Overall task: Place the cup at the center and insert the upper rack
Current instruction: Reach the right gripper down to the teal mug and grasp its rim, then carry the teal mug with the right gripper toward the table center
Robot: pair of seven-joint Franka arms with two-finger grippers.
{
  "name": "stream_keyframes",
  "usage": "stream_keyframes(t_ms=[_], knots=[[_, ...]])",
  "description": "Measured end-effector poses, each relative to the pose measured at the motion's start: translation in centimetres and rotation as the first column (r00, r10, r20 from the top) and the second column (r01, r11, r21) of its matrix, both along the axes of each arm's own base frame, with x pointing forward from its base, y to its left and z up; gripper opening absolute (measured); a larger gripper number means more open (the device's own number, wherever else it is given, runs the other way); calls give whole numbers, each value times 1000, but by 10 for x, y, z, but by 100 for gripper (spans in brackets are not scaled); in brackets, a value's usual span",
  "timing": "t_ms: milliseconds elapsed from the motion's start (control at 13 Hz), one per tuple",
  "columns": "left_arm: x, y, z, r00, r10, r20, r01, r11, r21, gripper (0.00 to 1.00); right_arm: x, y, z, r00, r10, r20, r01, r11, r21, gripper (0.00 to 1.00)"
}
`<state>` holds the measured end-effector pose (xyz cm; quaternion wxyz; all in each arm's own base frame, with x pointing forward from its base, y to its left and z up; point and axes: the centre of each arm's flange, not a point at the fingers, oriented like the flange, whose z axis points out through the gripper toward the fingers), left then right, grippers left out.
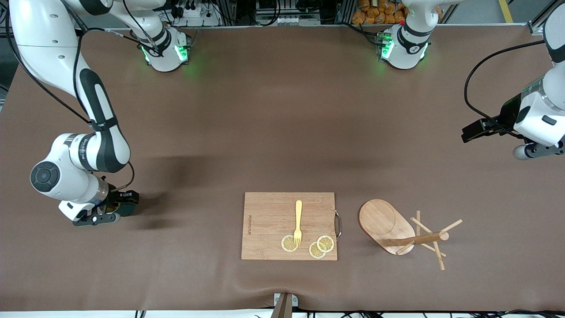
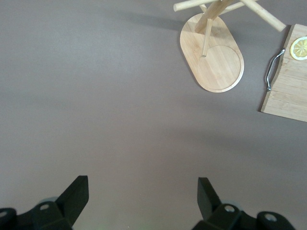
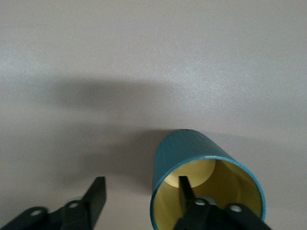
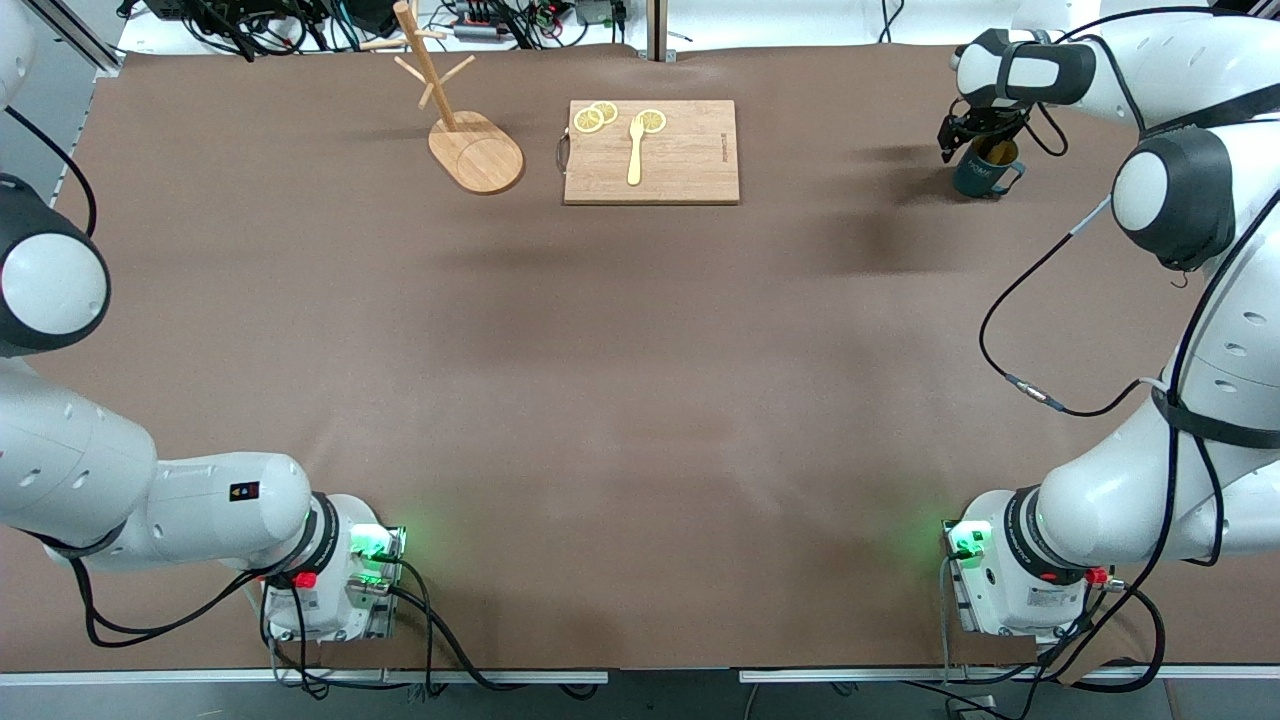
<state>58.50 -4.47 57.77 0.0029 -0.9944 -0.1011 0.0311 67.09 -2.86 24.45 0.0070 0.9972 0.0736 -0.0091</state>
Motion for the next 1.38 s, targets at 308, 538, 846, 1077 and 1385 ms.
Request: stream_keyframes(t_ms=[308, 538, 846, 1077, 1385], knots=[[0, 1, 0, 1000, 1, 0, -1, 1000, 0, 100, 0, -2, 0, 1000, 23, -1, -23, 1000, 0, 11], [0, 1, 1, 1000, 2, 1, -2, 1000, 0, 100, 1, -2, 1, 1000, 24, 2, -24, 1000, 0, 4], [0, 1, 1, 1000, 1, 2, -1, 1000, 0, 100, 6, 14, 8, 999, 47, 19, -47, 999, 10, 4], [0, 1, 1, 1000, 1, 2, -1, 1000, 0, 100, 11, 59, 21, 994, 101, 47, -103, 994, 47, 4], [0, 1, 1, 1000, 2, 2, -2, 1000, 0, 100, 4, 141, 41, 993, 104, 54, -108, 990, 92, 4]])
